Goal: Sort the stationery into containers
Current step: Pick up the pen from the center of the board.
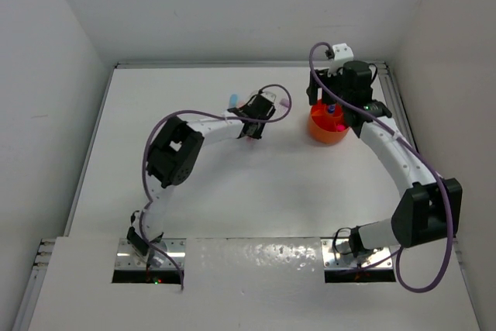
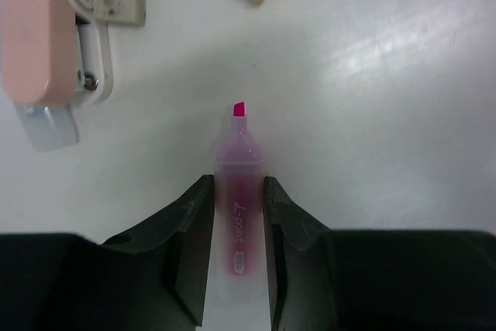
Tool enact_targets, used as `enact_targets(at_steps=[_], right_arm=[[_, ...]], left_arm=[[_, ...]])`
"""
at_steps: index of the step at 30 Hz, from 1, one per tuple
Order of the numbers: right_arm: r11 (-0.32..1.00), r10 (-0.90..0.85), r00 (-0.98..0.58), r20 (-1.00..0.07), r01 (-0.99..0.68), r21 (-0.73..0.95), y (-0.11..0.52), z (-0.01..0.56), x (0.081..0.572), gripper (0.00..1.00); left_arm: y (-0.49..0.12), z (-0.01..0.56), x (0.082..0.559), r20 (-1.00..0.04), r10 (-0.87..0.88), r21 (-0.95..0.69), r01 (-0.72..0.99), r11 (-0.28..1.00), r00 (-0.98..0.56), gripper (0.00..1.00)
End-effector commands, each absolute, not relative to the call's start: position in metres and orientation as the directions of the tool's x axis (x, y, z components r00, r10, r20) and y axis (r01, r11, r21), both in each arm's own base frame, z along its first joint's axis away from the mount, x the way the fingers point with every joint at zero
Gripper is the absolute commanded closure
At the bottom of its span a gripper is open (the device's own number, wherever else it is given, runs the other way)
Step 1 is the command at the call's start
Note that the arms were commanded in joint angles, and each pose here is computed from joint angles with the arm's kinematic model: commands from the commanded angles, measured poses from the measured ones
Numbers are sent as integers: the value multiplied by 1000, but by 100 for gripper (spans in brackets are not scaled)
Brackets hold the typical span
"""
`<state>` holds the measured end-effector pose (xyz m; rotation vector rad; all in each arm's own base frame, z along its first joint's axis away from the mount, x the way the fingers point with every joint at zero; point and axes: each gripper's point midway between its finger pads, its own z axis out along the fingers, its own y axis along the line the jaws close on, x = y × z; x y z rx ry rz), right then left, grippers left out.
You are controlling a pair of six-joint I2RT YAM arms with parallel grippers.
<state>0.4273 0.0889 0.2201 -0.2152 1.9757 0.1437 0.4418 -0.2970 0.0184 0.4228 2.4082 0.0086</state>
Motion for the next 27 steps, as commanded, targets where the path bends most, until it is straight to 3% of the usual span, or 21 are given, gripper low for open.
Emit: enact_targets(at_steps=[1, 2, 4, 8, 17, 18, 20, 27], right_arm=[[952, -132, -350, -928, -305, -20, 97, 260, 438, 25], [949, -136, -349, -927, -314, -21, 96, 263, 440, 25], [946, -149, -338, -929, -322, -35, 96, 275, 442, 25], [941, -150, -384, -911, -339, -12, 99, 271, 455, 25], [886, -241, -458, -855, -463, -2, 147, 262, 483, 25], [888, -260, -522, -812, -459, 11, 149, 235, 489, 25], [884, -277, -521, -807, -467, -2, 163, 242, 502, 26], [905, -310, -621, -720, -425, -24, 178, 161, 544, 27]], left_arm=[[-303, 122, 465, -837, 333, 131, 432, 892, -434, 100], [-297, 112, 454, -835, 348, 109, 492, 864, -426, 100], [-301, 155, 449, -900, 328, 105, 585, 804, -289, 100], [-273, 168, 428, -916, 333, 99, 681, 726, -222, 100], [-206, 184, 369, -947, 289, 122, 680, 723, -137, 100], [-201, 198, 363, -956, 279, 145, 676, 723, -94, 100], [-190, 195, 356, -955, 279, 146, 663, 734, -99, 100], [-169, 199, 355, -965, 234, 109, 622, 775, -122, 100]])
